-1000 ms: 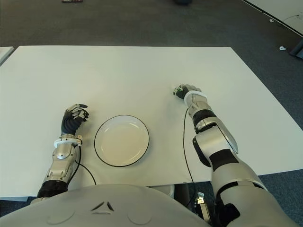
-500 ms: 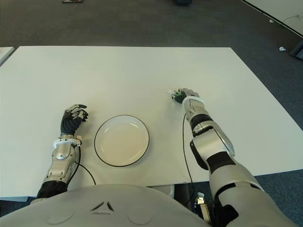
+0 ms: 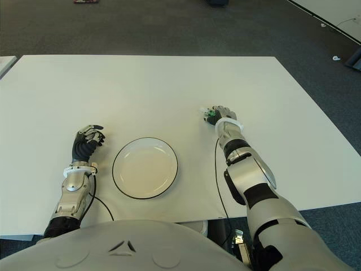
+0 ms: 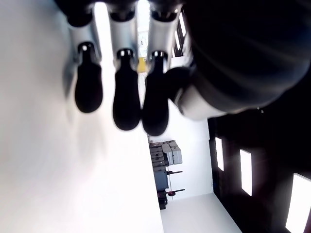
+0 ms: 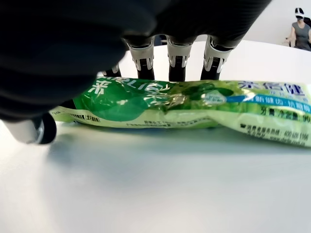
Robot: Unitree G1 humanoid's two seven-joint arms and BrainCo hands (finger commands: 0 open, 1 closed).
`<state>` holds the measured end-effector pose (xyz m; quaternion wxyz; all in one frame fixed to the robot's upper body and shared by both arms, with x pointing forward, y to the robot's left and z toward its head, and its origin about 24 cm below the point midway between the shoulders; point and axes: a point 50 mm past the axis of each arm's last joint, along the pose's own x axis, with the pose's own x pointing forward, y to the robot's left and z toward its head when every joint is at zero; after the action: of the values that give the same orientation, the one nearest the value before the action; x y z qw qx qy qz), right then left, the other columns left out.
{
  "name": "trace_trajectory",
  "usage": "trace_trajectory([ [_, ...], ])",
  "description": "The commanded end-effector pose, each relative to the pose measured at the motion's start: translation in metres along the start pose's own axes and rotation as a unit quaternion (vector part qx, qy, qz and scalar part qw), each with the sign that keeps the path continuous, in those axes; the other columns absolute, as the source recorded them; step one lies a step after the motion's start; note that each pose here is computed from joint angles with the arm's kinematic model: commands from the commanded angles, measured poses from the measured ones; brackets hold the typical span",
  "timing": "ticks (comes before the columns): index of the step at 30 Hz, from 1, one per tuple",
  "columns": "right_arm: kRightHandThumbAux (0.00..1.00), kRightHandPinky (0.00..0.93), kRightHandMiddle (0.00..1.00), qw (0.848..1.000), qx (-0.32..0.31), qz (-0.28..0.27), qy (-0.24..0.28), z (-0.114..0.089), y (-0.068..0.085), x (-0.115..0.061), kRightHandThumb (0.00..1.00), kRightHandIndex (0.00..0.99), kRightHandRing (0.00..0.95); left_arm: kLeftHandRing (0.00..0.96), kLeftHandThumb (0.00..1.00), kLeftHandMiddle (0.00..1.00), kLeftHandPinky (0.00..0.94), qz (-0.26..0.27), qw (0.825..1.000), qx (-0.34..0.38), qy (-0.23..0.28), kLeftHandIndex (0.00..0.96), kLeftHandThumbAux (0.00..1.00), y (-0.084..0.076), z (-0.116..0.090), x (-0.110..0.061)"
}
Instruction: Put the toothpaste on the table into the plate.
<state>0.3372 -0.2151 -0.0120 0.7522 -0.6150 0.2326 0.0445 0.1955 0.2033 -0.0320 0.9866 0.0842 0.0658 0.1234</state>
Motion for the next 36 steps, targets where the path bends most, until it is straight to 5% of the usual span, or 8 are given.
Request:
trace_trajectory([
  [1,0.479,0.0,0.0,0.999,0.038,-0.004,0.017,-0.0067,0.029,-0.0091,0.394,0.0,0.0,0.641,0.708,0.639,0.62,0.008,1.0,0.002,-0.003,0.434,0.721,0.0012,0.0001,-0.0011],
  [11,0.623,0.0,0.0,0.992,0.08,-0.1,0.008,-0.0069,0.0282,-0.0136,0.379,0.076,0.0,0.639,0.708,0.634,0.626,0.011,1.0,0.006,-0.006,0.433,0.721,0.003,-0.0003,-0.002],
  [17,0.684,0.097,0.061,0.985,0.094,-0.143,0.009,-0.0072,0.0263,-0.0156,0.415,0.194,0.041,0.635,0.708,0.631,0.619,0.007,1.0,0.001,-0.011,0.433,0.721,0.0027,0.0006,-0.002],
  [23,0.716,0.239,0.197,0.978,0.121,-0.168,0.021,-0.0083,0.0256,-0.017,0.627,0.368,0.182,0.641,0.709,0.633,0.632,0.007,1.0,-0.002,-0.01,0.434,0.721,0.0031,0.0008,-0.0021],
  [28,0.69,0.541,0.449,0.972,0.141,-0.189,0.02,-0.0089,0.0225,-0.0174,0.786,0.417,0.508,0.637,0.817,0.508,0.629,0.01,1.0,-0.001,-0.013,0.408,0.688,0.0039,0.0012,-0.0022],
  [36,0.676,0.718,0.562,0.968,0.161,-0.194,0.015,-0.0091,0.0213,-0.0175,0.843,0.432,0.68,0.633,0.832,0.497,0.616,0.009,1.0,-0.001,-0.014,0.396,0.684,0.0048,0.0013,-0.002],
])
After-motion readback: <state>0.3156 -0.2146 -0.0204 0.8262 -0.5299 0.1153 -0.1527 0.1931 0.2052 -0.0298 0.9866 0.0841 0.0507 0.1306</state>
